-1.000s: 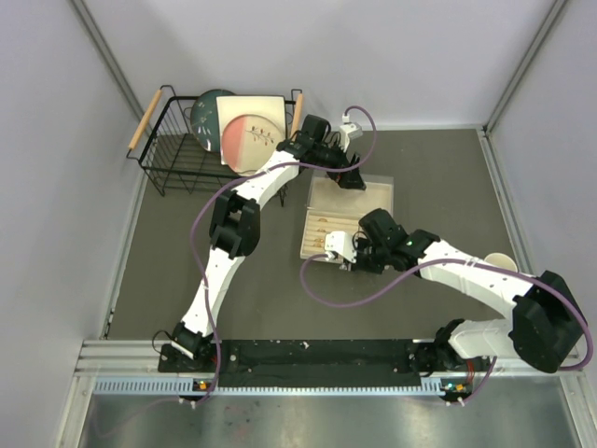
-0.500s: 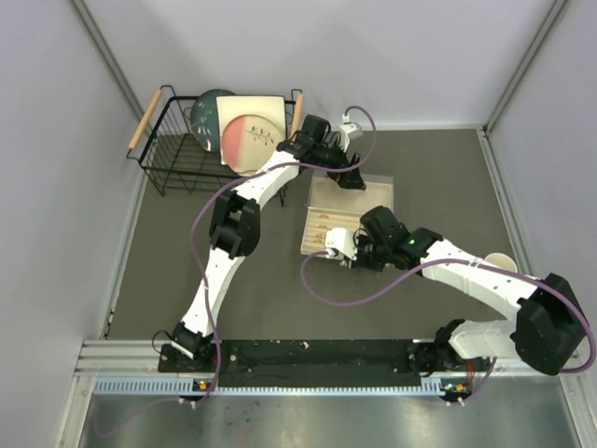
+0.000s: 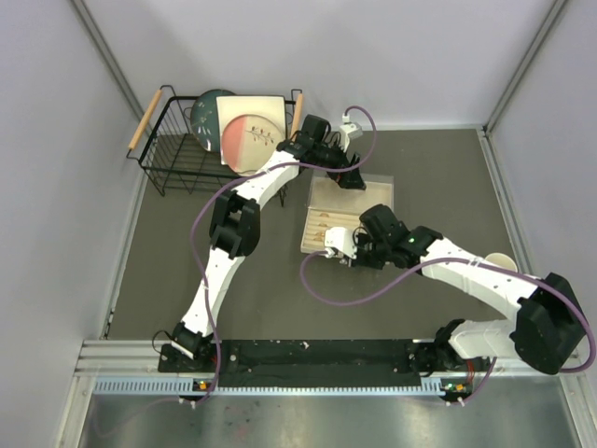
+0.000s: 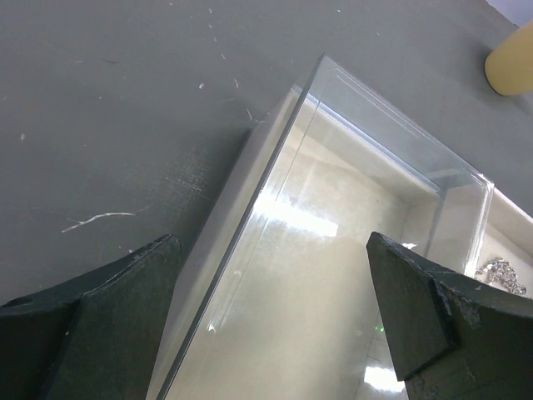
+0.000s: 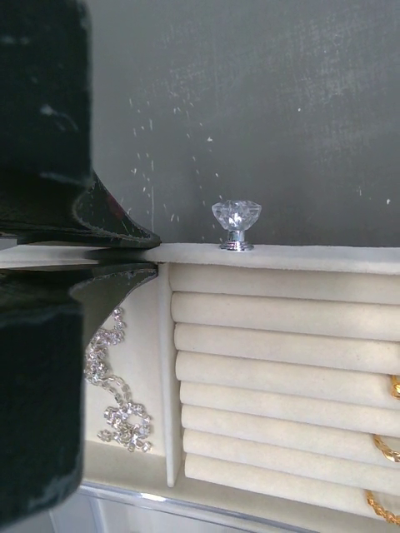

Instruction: Organize the mixed jewelry

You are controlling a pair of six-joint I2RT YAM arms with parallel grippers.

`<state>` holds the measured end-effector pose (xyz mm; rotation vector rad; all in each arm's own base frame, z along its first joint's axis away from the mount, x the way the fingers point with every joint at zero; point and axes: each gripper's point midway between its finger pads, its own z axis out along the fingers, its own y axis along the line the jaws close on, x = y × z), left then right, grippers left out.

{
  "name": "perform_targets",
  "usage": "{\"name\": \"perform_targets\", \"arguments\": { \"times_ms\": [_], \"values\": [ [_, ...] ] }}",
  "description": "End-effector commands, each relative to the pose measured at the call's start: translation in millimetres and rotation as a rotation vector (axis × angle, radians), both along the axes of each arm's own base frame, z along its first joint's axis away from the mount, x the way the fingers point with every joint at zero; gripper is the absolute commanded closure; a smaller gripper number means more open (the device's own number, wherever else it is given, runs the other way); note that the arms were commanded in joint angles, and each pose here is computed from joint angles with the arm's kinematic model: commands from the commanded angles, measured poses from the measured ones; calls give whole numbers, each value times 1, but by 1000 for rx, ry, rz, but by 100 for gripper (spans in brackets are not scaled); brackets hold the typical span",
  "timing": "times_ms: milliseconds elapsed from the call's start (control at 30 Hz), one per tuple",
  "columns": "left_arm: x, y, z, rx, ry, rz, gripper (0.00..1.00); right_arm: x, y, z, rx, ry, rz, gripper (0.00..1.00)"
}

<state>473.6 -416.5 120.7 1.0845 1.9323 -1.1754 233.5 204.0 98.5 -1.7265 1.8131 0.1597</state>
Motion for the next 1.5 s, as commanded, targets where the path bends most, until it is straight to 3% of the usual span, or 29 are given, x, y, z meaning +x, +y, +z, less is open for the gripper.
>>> {"name": "perform_targets", "arguments": {
  "times_ms": [0,600,1467],
  "values": [
    [-2,2,4,-25,0,-21,1,35,17,42,74,-150,-4,100],
    [-5,2,-5,-26,17,-16,1,55,17,37,67,-255,2,100],
    [-11,-1,-17,-12,40,-20,1,30,17,41,67,-515,37,100]
  ]
}}
